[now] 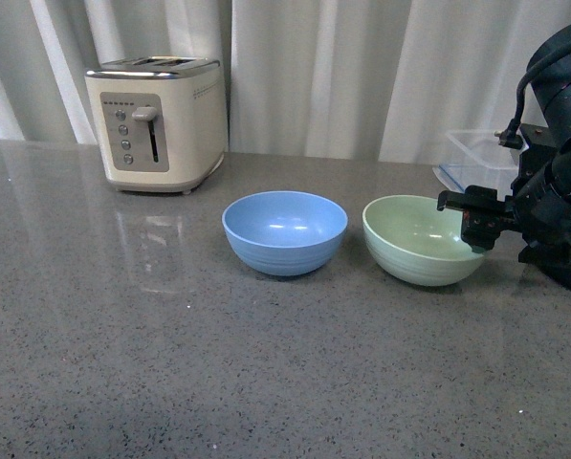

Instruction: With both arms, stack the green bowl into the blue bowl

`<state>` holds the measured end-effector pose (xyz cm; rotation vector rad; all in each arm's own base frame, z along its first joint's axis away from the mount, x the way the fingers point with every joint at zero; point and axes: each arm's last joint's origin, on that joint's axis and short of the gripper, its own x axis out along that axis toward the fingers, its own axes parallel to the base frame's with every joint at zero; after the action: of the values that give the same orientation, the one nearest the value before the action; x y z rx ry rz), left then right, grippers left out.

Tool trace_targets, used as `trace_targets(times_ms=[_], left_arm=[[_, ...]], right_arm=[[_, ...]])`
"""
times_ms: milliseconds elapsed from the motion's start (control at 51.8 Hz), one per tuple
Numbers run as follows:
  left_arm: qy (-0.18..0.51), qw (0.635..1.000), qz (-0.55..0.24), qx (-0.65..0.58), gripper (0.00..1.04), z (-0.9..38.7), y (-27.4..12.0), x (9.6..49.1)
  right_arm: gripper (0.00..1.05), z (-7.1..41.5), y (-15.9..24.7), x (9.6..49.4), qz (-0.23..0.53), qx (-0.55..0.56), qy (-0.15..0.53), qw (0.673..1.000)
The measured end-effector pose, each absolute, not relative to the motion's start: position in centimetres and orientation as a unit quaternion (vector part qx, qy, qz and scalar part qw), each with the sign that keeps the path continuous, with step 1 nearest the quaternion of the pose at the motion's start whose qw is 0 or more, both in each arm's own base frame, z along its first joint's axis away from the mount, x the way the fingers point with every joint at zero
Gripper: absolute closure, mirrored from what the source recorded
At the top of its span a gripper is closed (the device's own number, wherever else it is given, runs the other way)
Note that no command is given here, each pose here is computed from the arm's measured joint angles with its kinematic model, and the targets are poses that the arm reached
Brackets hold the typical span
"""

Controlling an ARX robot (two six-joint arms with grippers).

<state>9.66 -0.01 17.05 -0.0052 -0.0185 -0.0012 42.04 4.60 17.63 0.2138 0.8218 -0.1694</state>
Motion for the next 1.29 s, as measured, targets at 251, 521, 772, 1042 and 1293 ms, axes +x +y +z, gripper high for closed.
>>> trace_targets(times_ms=[251,521,772,1042,1293], left_arm=[[-0.009,1.000,-0.001,-0.003,0.07,17.1,0.0,9.7],[-0.009,1.000,-0.001,-0.003,0.07,17.1,0.0,9.7],[-0.009,1.000,-0.001,-0.003,0.07,17.1,0.0,9.7],[-0.009,1.000,-0.001,-0.003,0.07,17.1,0.0,9.7],[-0.009,1.000,-0.001,-0.003,0.07,17.1,0.0,9.7]], right_arm=[[0.92,17.7,4.6,42.1,-0.083,0.104,0.396,0.909],[1.04,19.9,4.6,41.7,-0.073,0.107,0.373,0.919],[1.04,26.8,7.2,40.5,-0.017,0.115,0.306,0.945],[1.04,30.6,14.6,40.2,0.070,0.095,0.271,0.955],[1.04,27.5,17.9,41.6,0.074,0.071,0.303,0.948]])
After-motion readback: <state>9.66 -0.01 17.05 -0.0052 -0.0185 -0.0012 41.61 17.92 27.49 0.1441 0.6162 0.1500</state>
